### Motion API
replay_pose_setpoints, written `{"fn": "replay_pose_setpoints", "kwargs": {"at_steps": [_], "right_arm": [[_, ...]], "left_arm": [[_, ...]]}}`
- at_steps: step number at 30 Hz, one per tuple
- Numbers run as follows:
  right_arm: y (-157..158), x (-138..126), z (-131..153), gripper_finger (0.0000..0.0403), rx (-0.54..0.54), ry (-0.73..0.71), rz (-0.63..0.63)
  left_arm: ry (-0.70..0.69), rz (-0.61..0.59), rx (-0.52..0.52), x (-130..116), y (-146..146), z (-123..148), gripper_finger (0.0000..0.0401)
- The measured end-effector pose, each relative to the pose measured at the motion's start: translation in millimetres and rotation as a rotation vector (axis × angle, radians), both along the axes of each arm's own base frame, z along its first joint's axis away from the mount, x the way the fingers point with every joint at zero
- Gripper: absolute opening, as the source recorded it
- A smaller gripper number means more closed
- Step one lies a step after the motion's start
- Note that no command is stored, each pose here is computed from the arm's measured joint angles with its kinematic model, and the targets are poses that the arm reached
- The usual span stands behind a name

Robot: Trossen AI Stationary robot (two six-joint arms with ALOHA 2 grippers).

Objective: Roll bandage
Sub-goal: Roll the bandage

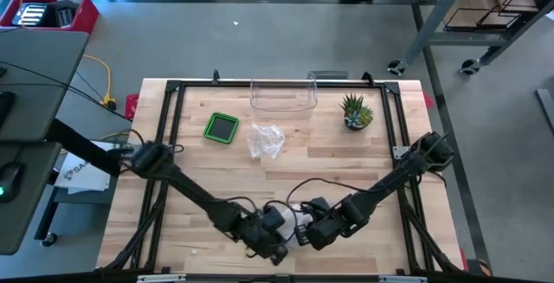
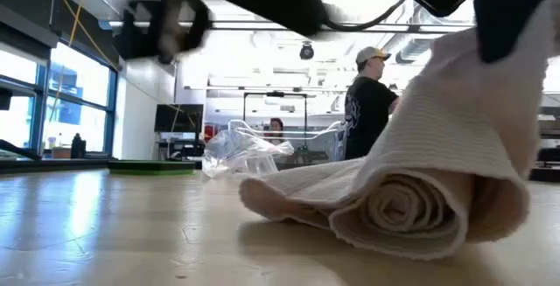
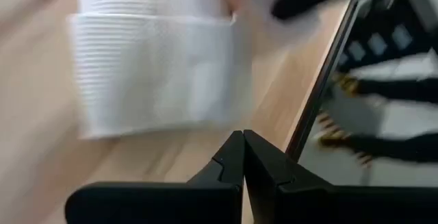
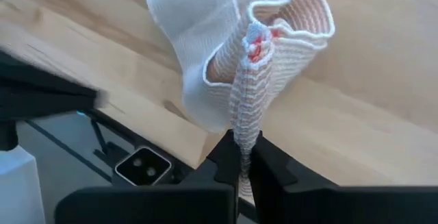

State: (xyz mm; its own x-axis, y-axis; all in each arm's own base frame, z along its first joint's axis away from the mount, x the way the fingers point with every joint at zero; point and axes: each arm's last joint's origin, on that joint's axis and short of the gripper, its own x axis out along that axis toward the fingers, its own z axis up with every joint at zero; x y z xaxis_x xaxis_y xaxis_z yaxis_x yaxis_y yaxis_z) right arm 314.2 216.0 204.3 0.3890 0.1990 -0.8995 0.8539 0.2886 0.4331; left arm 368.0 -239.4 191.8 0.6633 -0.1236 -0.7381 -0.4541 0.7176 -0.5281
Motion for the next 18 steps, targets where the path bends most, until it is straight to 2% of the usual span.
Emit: {"fn": "replay_pose_setpoints", "kwargs": {"at_steps": [5,8,10,13,16,18], "right_arm": [[-3,0,-1,0.0021,-0.021,0.007,-0.003],[-3,0,-1,0.0022,-0.025,0.006,0.002],[-3,1,-1,0.0022,-0.03,0.0,0.018],[-3,2,-1,0.0019,-0.031,-0.01,0.026],[-4,3,-1,0.0009,-0.036,-0.015,0.029],[-4,3,-1,0.0005,-0.037,-0.017,0.032]], "left_arm": [[0.045,-0.045,0.198,-34,5,35,0.0],[0.087,-0.006,0.296,-43,14,34,0.0],[0.099,-0.012,0.299,-41,22,24,0.0],[0.05,-0.098,0.253,-29,35,16,0.0],[0.092,-0.082,0.262,-24,59,-4,0.0],[0.1,-0.097,0.191,-19,76,-20,0.0]]}}
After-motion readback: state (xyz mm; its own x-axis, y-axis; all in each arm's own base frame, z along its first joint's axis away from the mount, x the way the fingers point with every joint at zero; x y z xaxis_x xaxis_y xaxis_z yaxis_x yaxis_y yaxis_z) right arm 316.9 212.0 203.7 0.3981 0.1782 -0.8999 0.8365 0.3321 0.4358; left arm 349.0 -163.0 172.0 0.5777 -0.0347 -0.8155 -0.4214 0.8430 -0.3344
